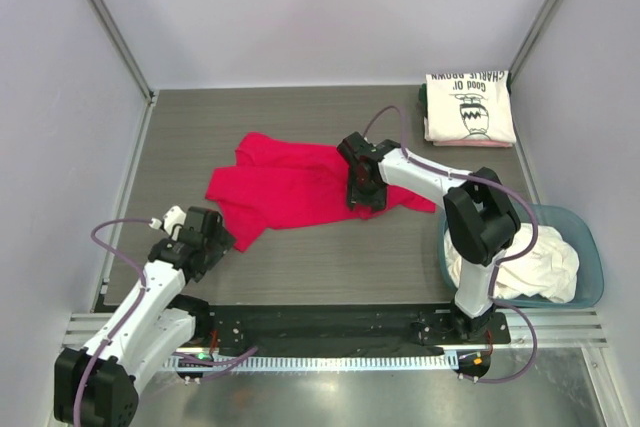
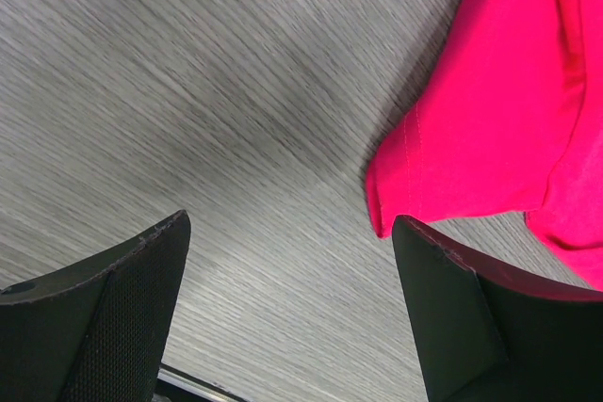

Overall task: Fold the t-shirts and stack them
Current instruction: Flatten the tshirt out

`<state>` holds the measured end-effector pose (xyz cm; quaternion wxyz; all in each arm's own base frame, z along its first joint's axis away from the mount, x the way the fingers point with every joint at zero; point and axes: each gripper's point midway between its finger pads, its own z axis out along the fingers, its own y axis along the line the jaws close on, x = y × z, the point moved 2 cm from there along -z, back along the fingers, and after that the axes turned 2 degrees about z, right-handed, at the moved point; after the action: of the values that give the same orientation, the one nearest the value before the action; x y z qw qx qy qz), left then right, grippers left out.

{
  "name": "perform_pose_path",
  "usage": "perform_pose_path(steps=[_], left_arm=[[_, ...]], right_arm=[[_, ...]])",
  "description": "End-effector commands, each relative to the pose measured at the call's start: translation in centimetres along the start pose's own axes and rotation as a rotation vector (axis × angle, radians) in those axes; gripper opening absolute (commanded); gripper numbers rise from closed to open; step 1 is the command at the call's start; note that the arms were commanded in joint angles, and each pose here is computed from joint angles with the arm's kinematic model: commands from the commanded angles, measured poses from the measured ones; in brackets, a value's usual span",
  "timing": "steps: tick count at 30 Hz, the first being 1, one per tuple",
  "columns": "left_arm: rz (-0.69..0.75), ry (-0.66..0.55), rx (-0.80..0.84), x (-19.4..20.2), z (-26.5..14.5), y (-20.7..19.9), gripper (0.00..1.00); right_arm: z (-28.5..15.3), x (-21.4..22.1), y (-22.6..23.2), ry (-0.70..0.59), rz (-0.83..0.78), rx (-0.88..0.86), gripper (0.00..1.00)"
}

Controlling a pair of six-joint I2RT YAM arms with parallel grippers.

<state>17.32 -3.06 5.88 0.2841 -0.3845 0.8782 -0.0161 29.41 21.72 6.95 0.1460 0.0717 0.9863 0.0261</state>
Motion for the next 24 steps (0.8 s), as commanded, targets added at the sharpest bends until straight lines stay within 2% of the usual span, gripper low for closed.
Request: perform_pose_path(steps=[1, 4, 5, 7, 8, 11, 19, 24], left_arm=[[-0.018, -0.024, 0.022, -0.6, 0.2, -0.6, 0.88], [-0.018, -0.024, 0.022, -0.5, 0.2, -0.6, 0.88], [-0.02, -0.024, 0.023, -0.5, 0.3, -0.6, 0.88], [-0.022, -0.026, 0.027, -0.5, 0.2, -0.6, 0.88], [-0.022, -0.028, 0.029, -0.6, 0.2, -0.7, 0.88], [-0.022, -0.027, 0.028, -0.6, 0.1, -0.6, 0.88], [-0.08, 0.012, 0.051, 0.1, 0.4, -1.2, 0.87], [-0.12, 0.033, 0.08, 0.4, 1.3, -2.4, 0.86]], right_arm=[[-0.7, -0.9, -0.2, -0.046, -0.047, 0.062, 0.55], [-0.3, -0.7, -0.6, -0.044, -0.052, 0.094, 0.38], [-0.3, -0.7, -0.7, -0.049, -0.052, 0.101, 0.28], [-0.6, -0.9, -1.0, -0.064, -0.048, 0.117, 0.15], [-0.9, -1.2, -0.9, -0.072, -0.047, 0.116, 0.03], [-2.5, -2.1, -0.8, -0.101, -0.046, 0.112, 0.01], [-11.0, -4.5, -3.4, -0.284, 0.04, 0.091, 0.01], [-12.0, -2.9, -5.0, -0.288, 0.074, 0.056, 0.01]])
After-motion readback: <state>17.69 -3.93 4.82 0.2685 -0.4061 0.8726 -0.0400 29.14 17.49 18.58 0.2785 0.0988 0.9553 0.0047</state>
